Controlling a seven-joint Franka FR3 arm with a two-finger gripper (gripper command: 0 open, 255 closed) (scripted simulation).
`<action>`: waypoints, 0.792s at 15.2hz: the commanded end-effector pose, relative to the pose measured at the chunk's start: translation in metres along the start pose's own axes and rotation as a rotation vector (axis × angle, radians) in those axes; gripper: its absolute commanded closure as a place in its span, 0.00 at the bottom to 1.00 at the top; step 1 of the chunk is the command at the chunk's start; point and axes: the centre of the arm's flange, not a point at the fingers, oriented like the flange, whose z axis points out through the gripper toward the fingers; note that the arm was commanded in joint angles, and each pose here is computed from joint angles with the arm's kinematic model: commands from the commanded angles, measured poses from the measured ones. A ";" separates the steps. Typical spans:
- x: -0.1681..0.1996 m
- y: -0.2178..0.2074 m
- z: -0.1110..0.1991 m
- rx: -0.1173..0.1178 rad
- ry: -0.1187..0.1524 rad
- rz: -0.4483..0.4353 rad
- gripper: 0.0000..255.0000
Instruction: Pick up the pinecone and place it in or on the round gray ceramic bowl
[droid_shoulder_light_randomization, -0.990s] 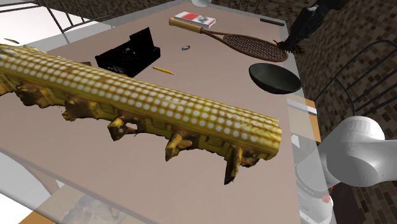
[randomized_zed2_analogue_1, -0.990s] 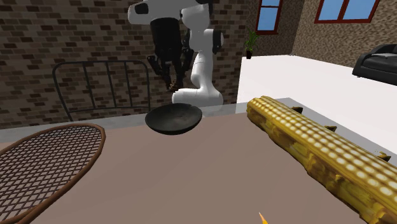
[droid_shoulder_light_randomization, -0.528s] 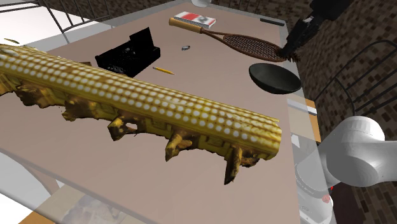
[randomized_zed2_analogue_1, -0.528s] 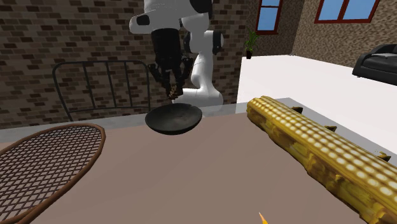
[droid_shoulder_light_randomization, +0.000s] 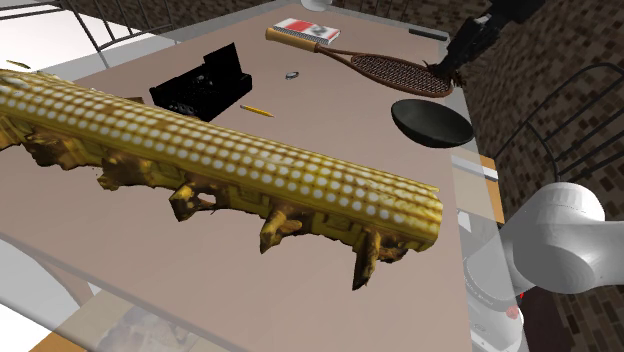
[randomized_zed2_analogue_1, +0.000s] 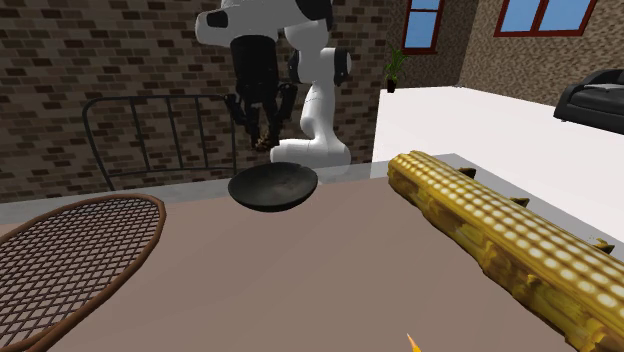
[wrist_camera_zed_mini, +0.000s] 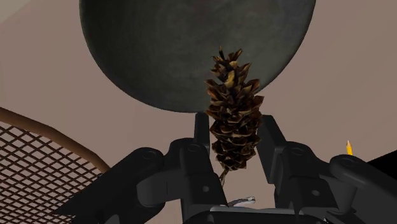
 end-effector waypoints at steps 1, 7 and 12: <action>-0.032 0.012 0.060 0.002 -0.092 0.018 1.00; -0.032 0.012 0.060 0.002 -0.092 0.018 1.00; -0.046 0.014 0.061 -0.001 -0.093 0.018 0.00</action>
